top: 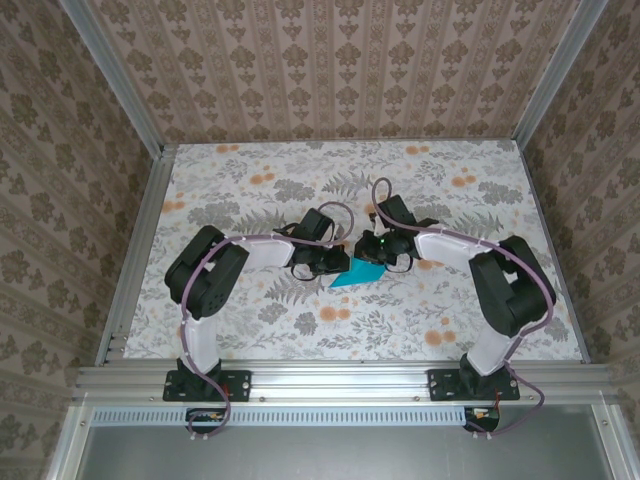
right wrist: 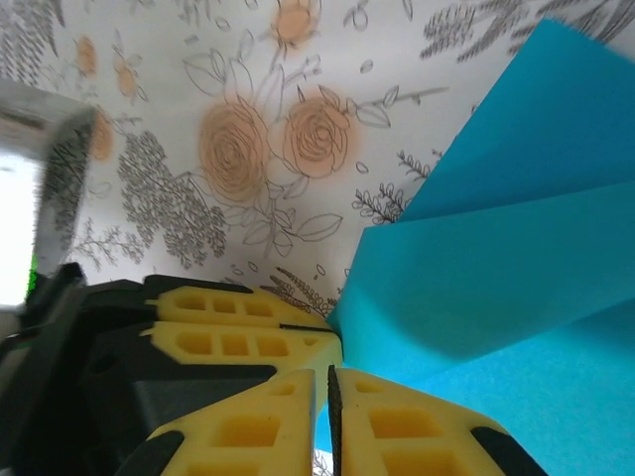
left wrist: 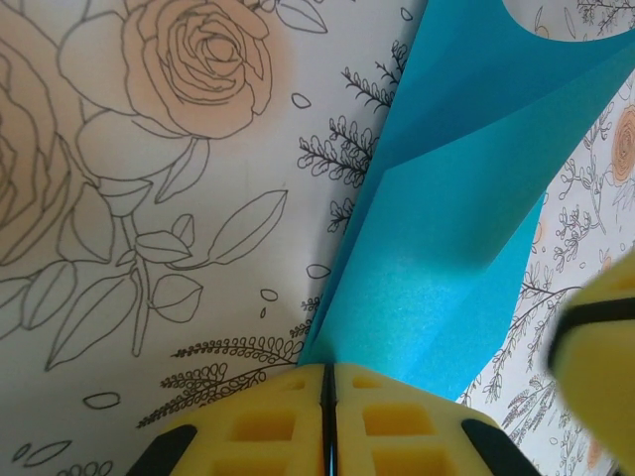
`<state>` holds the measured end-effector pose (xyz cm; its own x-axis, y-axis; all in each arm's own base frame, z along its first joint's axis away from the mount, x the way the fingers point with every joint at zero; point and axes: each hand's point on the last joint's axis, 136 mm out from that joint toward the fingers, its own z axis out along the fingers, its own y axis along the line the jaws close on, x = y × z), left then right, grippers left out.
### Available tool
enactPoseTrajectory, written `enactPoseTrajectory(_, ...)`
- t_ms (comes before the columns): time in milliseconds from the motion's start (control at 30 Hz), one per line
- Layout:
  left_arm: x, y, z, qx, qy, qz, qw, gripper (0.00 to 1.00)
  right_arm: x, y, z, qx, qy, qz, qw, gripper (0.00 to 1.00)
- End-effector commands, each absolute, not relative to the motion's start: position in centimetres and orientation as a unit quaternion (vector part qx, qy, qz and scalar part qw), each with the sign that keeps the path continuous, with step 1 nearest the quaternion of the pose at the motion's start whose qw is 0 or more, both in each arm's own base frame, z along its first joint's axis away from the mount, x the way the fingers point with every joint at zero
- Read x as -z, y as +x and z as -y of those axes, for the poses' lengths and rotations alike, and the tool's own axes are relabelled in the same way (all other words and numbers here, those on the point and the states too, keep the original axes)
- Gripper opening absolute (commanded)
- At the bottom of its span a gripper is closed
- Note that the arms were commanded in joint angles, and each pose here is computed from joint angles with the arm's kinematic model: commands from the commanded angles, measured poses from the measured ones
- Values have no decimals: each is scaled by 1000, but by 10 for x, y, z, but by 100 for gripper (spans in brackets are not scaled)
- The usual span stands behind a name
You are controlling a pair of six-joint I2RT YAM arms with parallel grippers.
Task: Fold a paper plane with a square sheet of paper (pick it up from the middle)
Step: Fourth fold the wing at the center of the table.
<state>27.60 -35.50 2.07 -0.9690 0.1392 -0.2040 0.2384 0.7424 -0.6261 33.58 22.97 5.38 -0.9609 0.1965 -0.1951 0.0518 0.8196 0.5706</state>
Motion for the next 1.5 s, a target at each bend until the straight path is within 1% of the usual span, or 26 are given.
enactPoseTrajectory(0,15,257,339,294,100,-950,27,11,-44,332,-241,-314,59,-942,98,13)
enactPoseTrajectory(400,14,256,338,291,100,-951,26,10,-11,321,-218,-247,79,-962,81,12)
enactPoseTrajectory(800,7,257,342,303,104,-947,30,11,1,315,-208,-235,105,-963,75,12)
enactPoseTrajectory(933,-12,262,349,323,113,-938,47,13,6,312,-205,-231,109,-964,69,12)
enactPoseTrajectory(1133,-50,267,361,370,124,-917,77,20,11,309,-203,-225,113,-966,64,12)
enactPoseTrajectory(1267,-52,255,364,379,127,-914,68,22,13,309,-202,-220,116,-967,61,12)
enactPoseTrajectory(1467,-45,238,360,358,128,-924,47,23,18,307,-200,-214,119,-968,56,12)
